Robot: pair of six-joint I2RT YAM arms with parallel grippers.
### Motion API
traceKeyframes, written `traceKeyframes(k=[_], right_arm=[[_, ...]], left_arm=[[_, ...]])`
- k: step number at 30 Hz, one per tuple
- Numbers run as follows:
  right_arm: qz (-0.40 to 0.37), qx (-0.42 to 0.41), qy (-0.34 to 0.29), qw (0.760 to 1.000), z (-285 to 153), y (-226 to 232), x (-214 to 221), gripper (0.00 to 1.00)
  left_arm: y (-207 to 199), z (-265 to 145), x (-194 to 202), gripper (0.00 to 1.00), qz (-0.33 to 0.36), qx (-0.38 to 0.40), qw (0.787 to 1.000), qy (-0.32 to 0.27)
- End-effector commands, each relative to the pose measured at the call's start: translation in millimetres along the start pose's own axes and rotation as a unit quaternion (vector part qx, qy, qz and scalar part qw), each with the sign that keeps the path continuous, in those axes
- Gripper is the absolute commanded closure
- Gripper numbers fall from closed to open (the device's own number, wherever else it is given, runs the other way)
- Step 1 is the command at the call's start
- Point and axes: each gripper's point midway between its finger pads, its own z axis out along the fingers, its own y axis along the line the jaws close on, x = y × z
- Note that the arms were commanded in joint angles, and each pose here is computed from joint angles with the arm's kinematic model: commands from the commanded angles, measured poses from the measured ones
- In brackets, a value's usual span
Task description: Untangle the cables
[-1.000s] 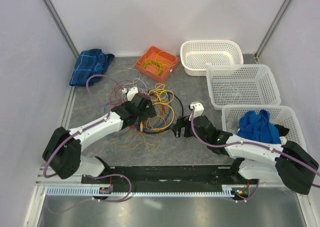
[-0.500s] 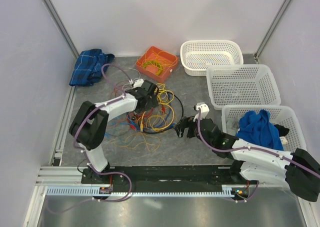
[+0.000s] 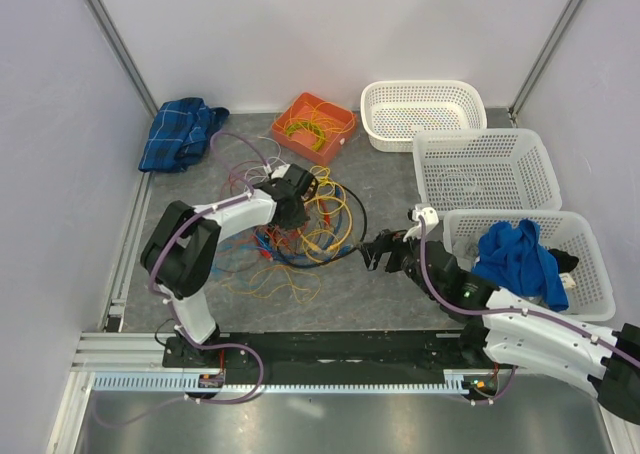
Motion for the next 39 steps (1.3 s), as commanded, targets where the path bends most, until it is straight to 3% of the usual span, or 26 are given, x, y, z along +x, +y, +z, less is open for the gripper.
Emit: traceKeyframes(k=[1, 6, 13, 20, 26, 39], right_arm=[[0.0, 0.006, -0.014, 1.0, -6.1, 1.9, -15.3, 0.09], [0.004, -0.007, -0.027, 1.0, -15.2, 10.5, -32.9, 0.09], [0.007, -0.049, -0.047, 0.998, -17.4, 35.3, -56.7, 0.09], [-0.004, -0.094, -0.082, 0.992, -6.6, 74.8, -97.5, 0.09], [-0.041, -0.071, -0.112, 0.99, 21.7, 86.6, -121.8, 0.09], [-0.089, 0.005, -0.075, 0.993, 102.1, 87.6, -105.1, 0.18]], left_arm=[[-18.3, -50.2, -30.6, 0.98, -0.004, 0.069, 0.996, -0.05], [-26.9, -141.4, -69.9, 0.98, 0.011, 0.159, 0.978, -0.136], [-14.2, -226.2, -79.1, 0.98, 0.042, 0.245, 0.945, -0.211], [5.0, -240.0, -65.0, 0.98, 0.054, 0.259, 0.937, -0.229], [9.3, -242.6, -57.1, 0.98, 0.07, 0.269, 0.933, -0.231], [8.5, -250.3, -46.3, 0.98, 0.08, 0.295, 0.926, -0.223]])
